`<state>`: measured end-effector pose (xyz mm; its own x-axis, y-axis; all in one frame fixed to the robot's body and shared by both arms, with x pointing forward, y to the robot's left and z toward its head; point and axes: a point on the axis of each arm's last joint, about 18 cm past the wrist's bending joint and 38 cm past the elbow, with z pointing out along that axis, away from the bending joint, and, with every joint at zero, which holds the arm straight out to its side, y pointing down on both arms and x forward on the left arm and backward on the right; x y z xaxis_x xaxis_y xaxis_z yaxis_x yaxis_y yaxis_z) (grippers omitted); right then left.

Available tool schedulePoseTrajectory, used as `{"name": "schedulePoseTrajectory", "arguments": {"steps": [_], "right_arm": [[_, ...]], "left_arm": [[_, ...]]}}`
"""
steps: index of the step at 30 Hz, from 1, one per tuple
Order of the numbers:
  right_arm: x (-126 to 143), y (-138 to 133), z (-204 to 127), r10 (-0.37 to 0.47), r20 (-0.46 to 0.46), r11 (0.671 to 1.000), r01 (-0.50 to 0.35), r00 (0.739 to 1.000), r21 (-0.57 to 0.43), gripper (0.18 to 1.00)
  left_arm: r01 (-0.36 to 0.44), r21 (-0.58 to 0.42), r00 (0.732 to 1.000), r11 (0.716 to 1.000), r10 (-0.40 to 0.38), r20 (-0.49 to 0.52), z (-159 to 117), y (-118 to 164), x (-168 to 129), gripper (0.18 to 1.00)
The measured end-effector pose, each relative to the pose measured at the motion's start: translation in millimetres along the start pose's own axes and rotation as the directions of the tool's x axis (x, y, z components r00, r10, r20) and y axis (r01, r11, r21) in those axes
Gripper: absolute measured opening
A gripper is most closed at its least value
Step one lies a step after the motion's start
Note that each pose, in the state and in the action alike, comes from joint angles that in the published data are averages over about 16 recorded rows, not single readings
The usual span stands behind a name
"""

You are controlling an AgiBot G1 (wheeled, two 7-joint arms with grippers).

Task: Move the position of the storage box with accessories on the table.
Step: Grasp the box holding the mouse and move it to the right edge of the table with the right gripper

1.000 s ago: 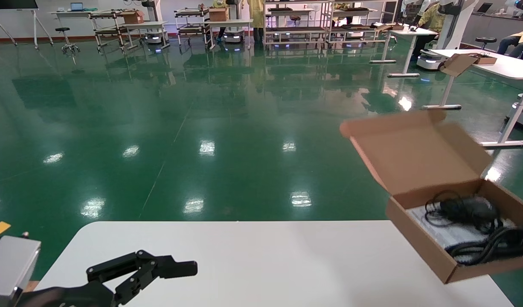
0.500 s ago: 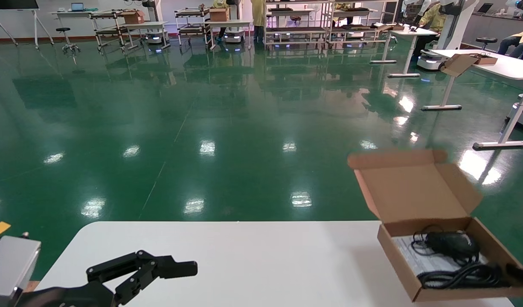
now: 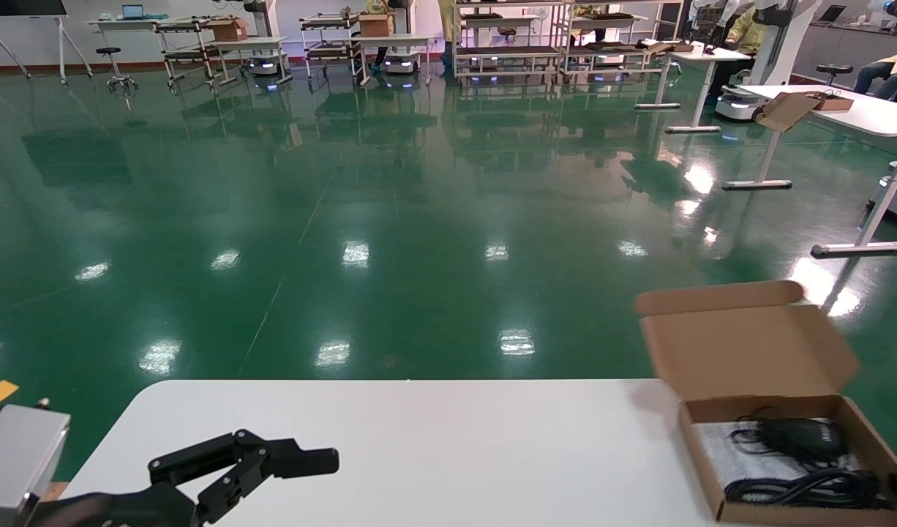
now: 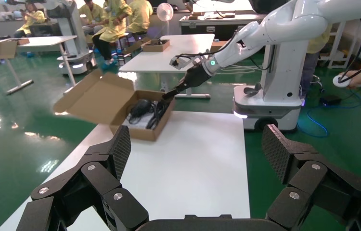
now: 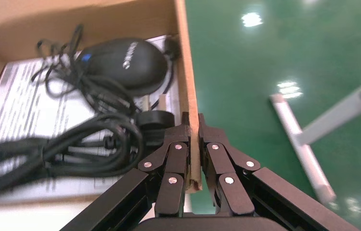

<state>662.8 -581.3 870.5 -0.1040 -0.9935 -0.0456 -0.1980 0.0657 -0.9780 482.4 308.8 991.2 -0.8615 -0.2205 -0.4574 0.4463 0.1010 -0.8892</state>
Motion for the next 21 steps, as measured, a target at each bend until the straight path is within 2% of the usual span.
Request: {"name": "schedulePoseTrajectory", "arguments": {"steps": [7, 21], "right_arm": [[1, 8, 6, 0.001, -0.040, 1.000, -0.001, 0.999, -0.004, 0.204], [-12, 3, 11, -0.012, -0.010, 1.000, 0.012, 1.000, 0.008, 0.204]], "left_arm": [[0.000, 0.000, 1.000, 1.000, 0.000, 0.000, 0, 0, 0, 1.000], [0.000, 0.000, 1.000, 1.000, 0.000, 0.000, 0, 0, 0, 1.000]]}}
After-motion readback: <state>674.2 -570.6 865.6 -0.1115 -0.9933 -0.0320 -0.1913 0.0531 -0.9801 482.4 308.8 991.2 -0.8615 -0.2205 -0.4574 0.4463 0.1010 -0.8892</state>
